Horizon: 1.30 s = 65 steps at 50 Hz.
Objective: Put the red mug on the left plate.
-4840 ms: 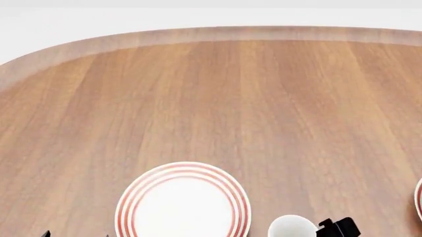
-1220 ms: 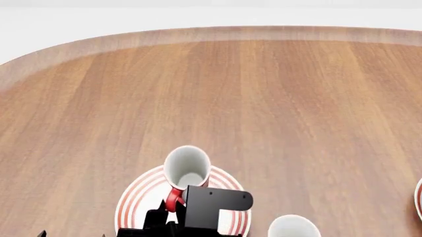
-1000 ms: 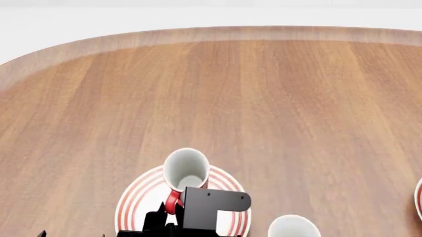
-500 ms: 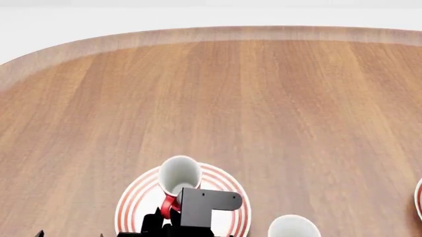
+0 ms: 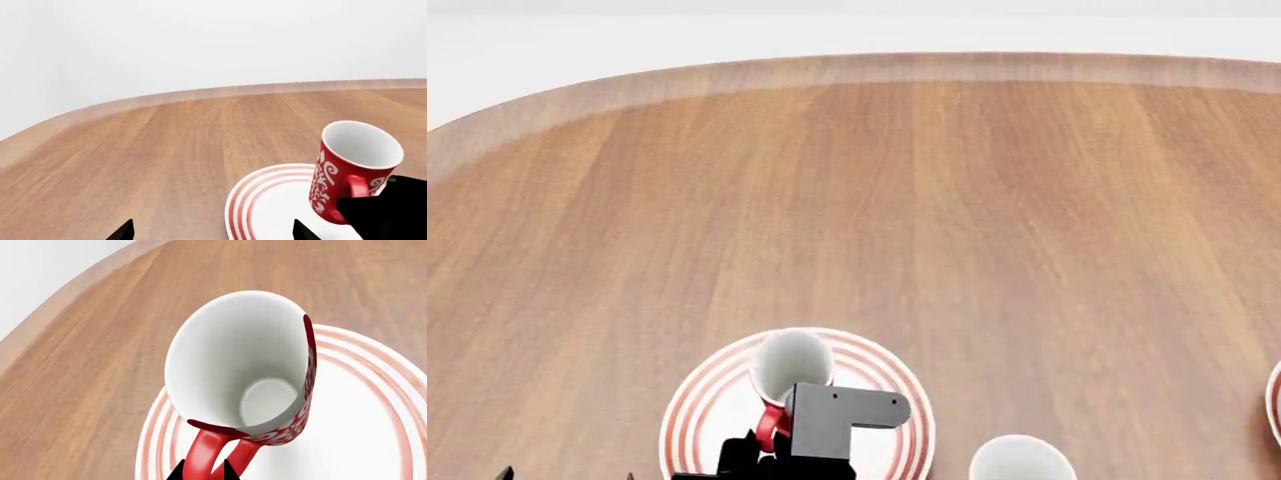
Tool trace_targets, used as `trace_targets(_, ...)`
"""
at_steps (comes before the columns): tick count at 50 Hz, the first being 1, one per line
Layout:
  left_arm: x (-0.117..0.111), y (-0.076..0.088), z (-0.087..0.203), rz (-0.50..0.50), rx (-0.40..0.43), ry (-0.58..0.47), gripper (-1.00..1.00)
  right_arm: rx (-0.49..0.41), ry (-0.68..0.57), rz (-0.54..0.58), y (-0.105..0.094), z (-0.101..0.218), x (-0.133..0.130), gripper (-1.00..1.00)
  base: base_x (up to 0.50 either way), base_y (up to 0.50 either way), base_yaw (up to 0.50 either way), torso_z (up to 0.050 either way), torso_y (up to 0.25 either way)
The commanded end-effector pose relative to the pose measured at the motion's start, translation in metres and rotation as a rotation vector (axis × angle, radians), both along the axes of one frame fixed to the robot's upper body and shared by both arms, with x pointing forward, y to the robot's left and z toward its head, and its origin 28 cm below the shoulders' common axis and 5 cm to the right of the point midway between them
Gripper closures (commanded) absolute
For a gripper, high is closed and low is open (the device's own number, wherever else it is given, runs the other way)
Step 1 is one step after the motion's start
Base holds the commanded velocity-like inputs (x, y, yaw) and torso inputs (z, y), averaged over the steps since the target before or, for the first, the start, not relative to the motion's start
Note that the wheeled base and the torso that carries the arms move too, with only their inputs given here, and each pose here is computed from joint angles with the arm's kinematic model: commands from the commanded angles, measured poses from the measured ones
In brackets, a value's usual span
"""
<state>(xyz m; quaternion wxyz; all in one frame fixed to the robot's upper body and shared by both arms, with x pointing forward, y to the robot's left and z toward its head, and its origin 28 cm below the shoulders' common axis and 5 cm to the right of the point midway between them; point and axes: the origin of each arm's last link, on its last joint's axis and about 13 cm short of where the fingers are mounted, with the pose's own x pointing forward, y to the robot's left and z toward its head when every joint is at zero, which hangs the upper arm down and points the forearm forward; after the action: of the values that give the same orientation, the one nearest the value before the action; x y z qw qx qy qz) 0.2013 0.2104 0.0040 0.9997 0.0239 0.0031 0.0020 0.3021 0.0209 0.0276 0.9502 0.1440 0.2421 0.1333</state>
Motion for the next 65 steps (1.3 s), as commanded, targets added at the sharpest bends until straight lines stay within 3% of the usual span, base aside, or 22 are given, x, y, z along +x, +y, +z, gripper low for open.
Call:
trace_targets(1,0.0,0.0,0.0,0.0,0.003,0.0,-1.0,-0.011,0.006,0.0,0.0,-0.003,0.006,1.0,0.0,0.0,0.0,0.0,0.0)
trace_targets(23,0.001,0.0,0.0,0.0,0.003,-0.001,-1.0,-0.026,0.068,-0.025,-0.001,-0.008,0.013,1.0,0.0,0.0,0.0,0.0,0.0)
trace_targets(24,0.001,0.0,0.0,0.0,0.004,-0.001,-1.0,-0.024,0.07,-0.023,-0.001,-0.007,0.014,-1.0,0.0,0.0,0.0,0.0,0.0)
trace_targets(50,-0.003,0.001,0.008,0.002,0.0,-0.023,-1.0,-0.014,0.046,-0.022,-0.003,-0.004,0.007,-1.0,0.0,0.0,0.0,0.0,0.0)
trace_targets(59,-0.014,0.002,0.04,0.014,0.007,-0.115,-1.0,-0.044,-0.132,-0.069,-0.017,0.004,-0.017,-1.0,0.0,0.0,0.0,0.0,0.0)
trace_targets(65,-0.021,0.003,0.052,0.016,0.011,-0.152,-1.0,-0.056,-0.169,-0.086,-0.025,0.0,-0.025,-1.0,0.0,0.0,0.0,0.0,0.0)
